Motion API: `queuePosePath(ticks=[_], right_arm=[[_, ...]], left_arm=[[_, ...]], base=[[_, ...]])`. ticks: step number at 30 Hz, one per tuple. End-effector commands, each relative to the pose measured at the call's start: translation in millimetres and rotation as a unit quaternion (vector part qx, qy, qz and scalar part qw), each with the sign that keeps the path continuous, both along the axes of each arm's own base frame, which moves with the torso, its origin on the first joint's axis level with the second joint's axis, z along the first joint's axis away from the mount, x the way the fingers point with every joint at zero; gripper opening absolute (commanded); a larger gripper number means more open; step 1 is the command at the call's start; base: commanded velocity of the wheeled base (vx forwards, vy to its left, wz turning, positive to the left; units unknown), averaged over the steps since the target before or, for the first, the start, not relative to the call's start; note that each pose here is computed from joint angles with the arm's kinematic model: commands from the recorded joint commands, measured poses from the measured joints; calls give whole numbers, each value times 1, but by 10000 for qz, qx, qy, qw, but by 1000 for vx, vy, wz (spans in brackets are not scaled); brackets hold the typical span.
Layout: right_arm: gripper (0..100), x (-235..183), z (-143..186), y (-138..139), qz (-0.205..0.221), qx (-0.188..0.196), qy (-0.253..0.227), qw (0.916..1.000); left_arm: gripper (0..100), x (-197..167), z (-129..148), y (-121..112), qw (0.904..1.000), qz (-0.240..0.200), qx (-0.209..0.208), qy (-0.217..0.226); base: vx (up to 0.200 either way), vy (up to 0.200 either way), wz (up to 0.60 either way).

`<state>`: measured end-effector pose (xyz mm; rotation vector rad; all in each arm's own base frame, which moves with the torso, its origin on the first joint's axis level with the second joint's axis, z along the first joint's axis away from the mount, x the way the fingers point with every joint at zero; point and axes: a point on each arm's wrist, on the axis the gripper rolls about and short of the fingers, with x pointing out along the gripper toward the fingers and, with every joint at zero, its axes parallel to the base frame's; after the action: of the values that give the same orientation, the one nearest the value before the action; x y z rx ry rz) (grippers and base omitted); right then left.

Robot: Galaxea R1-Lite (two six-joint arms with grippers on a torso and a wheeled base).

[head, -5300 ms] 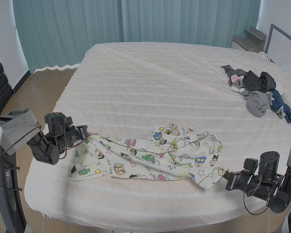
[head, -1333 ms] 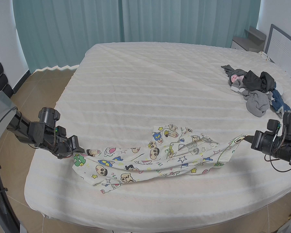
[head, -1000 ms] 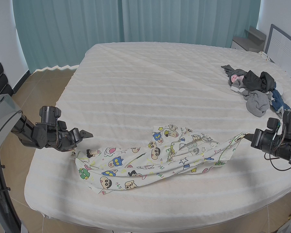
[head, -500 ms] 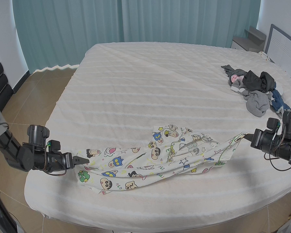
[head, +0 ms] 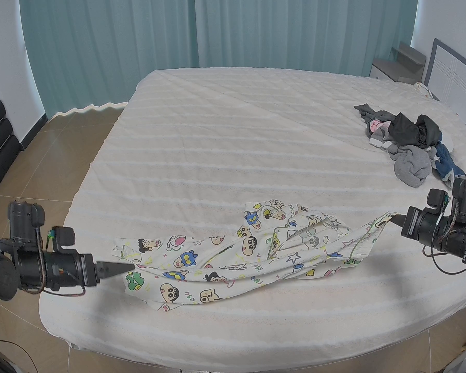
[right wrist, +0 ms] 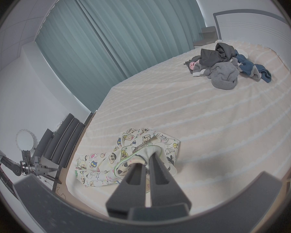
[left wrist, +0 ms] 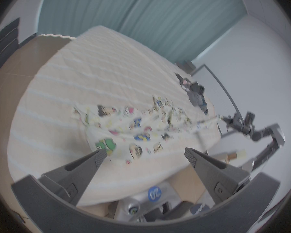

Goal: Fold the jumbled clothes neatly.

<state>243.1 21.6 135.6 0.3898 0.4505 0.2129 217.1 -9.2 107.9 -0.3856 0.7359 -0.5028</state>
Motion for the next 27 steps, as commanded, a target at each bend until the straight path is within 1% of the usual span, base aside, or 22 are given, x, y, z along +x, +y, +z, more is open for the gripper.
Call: queuePosePath(ticks=[1, 2, 3, 4, 5, 6, 7, 8, 9, 10, 13, 16, 17, 18, 21, 22, 24, 25, 27], right_arm=[[0, 0, 0, 2, 42, 7, 4, 10000], [0, 0, 0, 2, 42, 6, 11, 10000], [0, 0, 0, 2, 49, 7, 4, 10000], [0, -1, 0, 2, 49, 7, 4, 10000], [0, -1, 0, 2, 49, 7, 4, 10000], [0, -1, 0, 2, 54, 15, -10, 10000], [0, 0, 0, 2, 54, 14, -2, 10000], [0, -1, 0, 3, 62, 14, -2, 10000], [0, -1, 0, 3, 59, 21, 0, 10000], [0, -1, 0, 3, 59, 21, 0, 10000], [0, -1, 1, 3, 74, 25, -15, 10000], [0, -1, 1, 3, 71, 32, -20, 10000], [0, -1, 1, 3, 71, 32, -20, 10000], [0, 0, 1, 3, 71, 32, -12, 10000], [0, 0, 0, 4, 78, 31, -5, 10000], [0, 0, 1, 4, 78, 32, -12, 10000], [0, 0, 0, 4, 78, 31, -5, 10000], [0, 0, 1, 4, 78, 32, -20, 10000], [0, 0, 1, 4, 78, 32, -12, 10000]], left_arm=[[100, -22, -22, -20, 9953, -768, 434, 395], [100, -20, -27, -21, 9940, -834, 560, 442], [100, -16, -39, -25, 9893, -971, 915, 590], [100, -13, -50, -28, 9849, -1027, 1170, 753], [100, -12, -56, -29, 9823, -1038, 1305, 856], [100, -8, -70, -35, 9753, -1047, 1603, 1104], [100, -6, -76, -37, 9717, -1036, 1743, 1216], [100, -6, -77, -38, 9711, -1034, 1761, 1233], [100, -3, -90, -43, 9637, -1037, 2011, 1416], [100, -1, -96, -46, 9613, -1070, 2095, 1436], [100, 5, -104, -55, 9603, -1102, 2233, 1257], [100, 8, -119, -67, 9516, -1124, 2535, 1327], [100, 8, -119, -68, 9512, -1119, 2551, 1325], [100, 13, -127, -77, 9506, -991, 2616, 1348], [100, 18, -130, -90, 9586, -760, 2429, 1281], [100, 20, -130, -94, 9595, -708, 2420, 1255], [100, 20, -131, -95, 9594, -690, 2435, 1248], [100, 25, -134, -103, 9570, -493, 2612, 1157], [100, 27, -134, -106, 9575, -334, 2637, 1123]], base=[[0, 0, 0], [0, 0, 0], [0, 0, 0], [0, 0, 0], [0, 0, 0], [0, 0, 0], [0, 0, 0], [0, 0, 0], [0, 0, 0], [0, 0, 0], [0, 0, 0], [0, 0, 0], [0, 0, 0], [0, 0, 0], [0, 0, 0], [0, 0, 0], [0, 0, 0], [0, 0, 0], [0, 0, 0]])
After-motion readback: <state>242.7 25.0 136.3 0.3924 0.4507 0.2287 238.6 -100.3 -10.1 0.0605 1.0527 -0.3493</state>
